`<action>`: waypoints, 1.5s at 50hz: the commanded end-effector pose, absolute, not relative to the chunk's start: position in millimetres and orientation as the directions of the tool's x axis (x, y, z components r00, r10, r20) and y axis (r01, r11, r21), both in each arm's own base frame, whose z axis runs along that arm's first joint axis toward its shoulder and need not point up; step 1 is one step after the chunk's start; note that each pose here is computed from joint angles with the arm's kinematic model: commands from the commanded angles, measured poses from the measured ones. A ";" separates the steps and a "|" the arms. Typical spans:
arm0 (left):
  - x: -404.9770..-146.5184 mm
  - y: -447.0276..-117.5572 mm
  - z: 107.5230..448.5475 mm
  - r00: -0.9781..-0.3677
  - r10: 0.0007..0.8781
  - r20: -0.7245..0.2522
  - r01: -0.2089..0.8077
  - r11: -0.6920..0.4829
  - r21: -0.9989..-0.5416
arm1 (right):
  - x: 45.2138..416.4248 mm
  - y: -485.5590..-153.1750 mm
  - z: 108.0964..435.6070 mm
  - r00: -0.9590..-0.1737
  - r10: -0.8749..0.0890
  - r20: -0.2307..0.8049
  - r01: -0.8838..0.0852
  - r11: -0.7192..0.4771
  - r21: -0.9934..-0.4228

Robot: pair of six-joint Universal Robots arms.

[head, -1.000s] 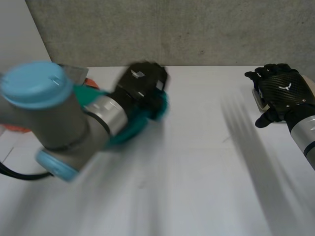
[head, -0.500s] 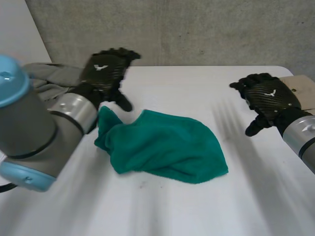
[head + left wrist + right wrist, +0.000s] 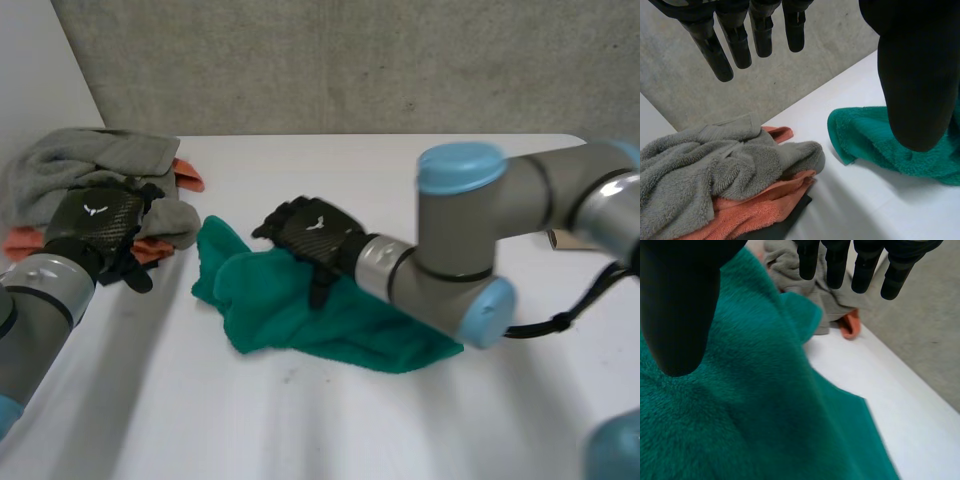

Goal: Fold the laundry.

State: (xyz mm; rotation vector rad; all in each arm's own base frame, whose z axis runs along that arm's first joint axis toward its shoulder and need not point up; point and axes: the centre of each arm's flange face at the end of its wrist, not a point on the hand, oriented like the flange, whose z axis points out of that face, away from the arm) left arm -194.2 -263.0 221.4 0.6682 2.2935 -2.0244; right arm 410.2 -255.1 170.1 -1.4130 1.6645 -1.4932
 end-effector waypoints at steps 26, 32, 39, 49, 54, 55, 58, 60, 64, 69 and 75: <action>-248.8 -307.2 150.4 -0.744 0.620 -0.248 0.328 0.016 -0.944 | 331.1 -188.2 255.4 -0.457 -0.824 0.333 -0.363 -0.169 -0.916; -270.2 -286.2 135.2 -0.646 0.689 -0.327 0.433 -0.022 -0.901 | 304.2 -188.9 263.8 -0.515 -0.787 0.339 -0.370 -0.152 -0.916; -279.4 -270.6 154.9 -0.628 0.682 -0.374 0.447 -0.077 -0.891 | 276.7 -190.3 266.3 -0.531 -0.753 0.388 -0.455 -0.132 -0.881; -285.8 -245.7 201.4 -0.619 0.681 -0.391 0.450 -0.100 -0.887 | 245.5 -201.2 244.6 -0.375 -0.734 0.566 -0.728 -0.146 -0.670; -299.4 -288.2 219.3 -0.703 0.540 -0.463 0.428 -0.199 -0.882 | 261.6 -266.0 235.0 -0.526 -0.631 0.570 -0.672 -0.102 -0.734; -302.4 -297.2 222.4 -0.723 0.505 -0.472 0.425 -0.214 -0.880 | 263.8 -275.7 236.8 -0.555 -0.605 0.571 -0.655 -0.105 -0.748; -309.6 -334.9 249.7 -0.817 0.321 -0.479 0.397 -0.290 -0.871 | 271.6 -313.0 258.8 -0.662 -0.466 0.587 -0.577 -0.183 -0.796; -313.1 -350.5 278.8 -0.865 0.217 -0.453 0.357 -0.368 -0.858 | 275.5 -328.2 277.6 -0.712 -0.381 0.589 -0.528 -0.262 -0.808; -319.0 -357.9 321.8 -0.905 0.143 -0.400 0.279 -0.510 -0.814 | 282.9 -348.7 325.4 -0.818 -0.182 0.546 -0.405 -0.492 -0.771; -327.3 -346.6 330.3 -0.918 0.146 -0.369 0.227 -0.570 -0.790 | 295.0 -340.3 344.8 -0.860 -0.128 0.495 -0.316 -0.627 -0.712; -327.6 -313.1 275.5 -0.871 0.240 -0.428 0.291 -0.451 -0.844 | 302.4 -315.2 296.8 -0.804 -0.271 0.529 -0.356 -0.493 -0.794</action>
